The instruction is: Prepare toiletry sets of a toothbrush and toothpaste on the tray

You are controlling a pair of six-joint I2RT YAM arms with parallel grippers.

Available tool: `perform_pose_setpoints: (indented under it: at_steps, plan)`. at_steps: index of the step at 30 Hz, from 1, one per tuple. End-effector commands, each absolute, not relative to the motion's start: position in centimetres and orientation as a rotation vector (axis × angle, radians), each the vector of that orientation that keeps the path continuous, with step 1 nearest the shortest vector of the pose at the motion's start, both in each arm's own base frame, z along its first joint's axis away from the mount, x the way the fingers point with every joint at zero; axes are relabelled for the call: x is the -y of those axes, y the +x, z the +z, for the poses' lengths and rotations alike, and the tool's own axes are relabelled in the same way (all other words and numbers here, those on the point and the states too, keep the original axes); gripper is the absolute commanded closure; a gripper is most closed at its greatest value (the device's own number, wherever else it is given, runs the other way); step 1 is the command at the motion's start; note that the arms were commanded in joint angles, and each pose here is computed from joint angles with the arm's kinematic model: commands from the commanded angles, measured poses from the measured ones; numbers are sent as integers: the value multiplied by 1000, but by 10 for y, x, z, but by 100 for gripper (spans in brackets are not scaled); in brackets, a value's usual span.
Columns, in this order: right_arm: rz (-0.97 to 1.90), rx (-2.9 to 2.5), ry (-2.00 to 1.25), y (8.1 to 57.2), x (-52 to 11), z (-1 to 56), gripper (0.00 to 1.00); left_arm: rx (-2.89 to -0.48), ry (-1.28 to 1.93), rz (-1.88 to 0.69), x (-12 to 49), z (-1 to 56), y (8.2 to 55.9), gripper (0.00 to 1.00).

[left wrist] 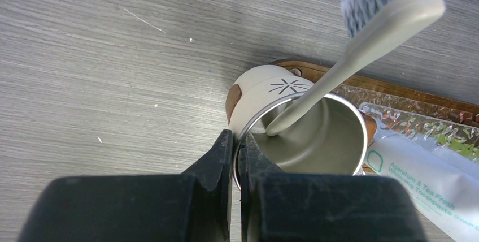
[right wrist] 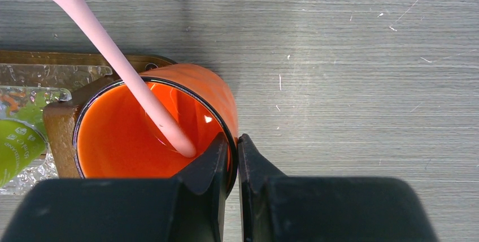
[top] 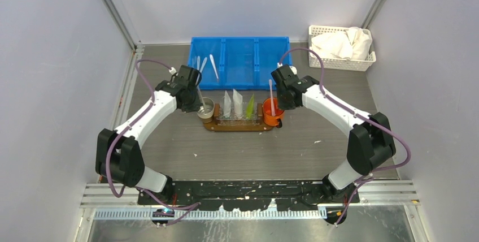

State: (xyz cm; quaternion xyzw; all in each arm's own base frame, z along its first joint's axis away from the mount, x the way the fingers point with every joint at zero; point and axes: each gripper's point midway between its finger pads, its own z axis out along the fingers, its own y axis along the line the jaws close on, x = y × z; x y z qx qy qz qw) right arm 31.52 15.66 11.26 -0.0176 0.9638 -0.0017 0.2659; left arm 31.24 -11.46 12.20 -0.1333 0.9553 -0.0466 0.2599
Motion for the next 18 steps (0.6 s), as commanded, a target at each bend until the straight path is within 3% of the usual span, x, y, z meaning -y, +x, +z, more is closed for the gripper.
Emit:
perform_pose_setpoints:
  at_steps: [1,13,18]
  plan:
    - [134,-2512,-25,323,-179,139,99,-2540,-356,-219,128,137,311,99]
    - [140,-2519,-20,321,-182,131,99,-2563,-363,-161,118,126,302,97]
    - [150,-2524,-18,321,-184,129,99,-2576,-358,-164,120,121,303,86]
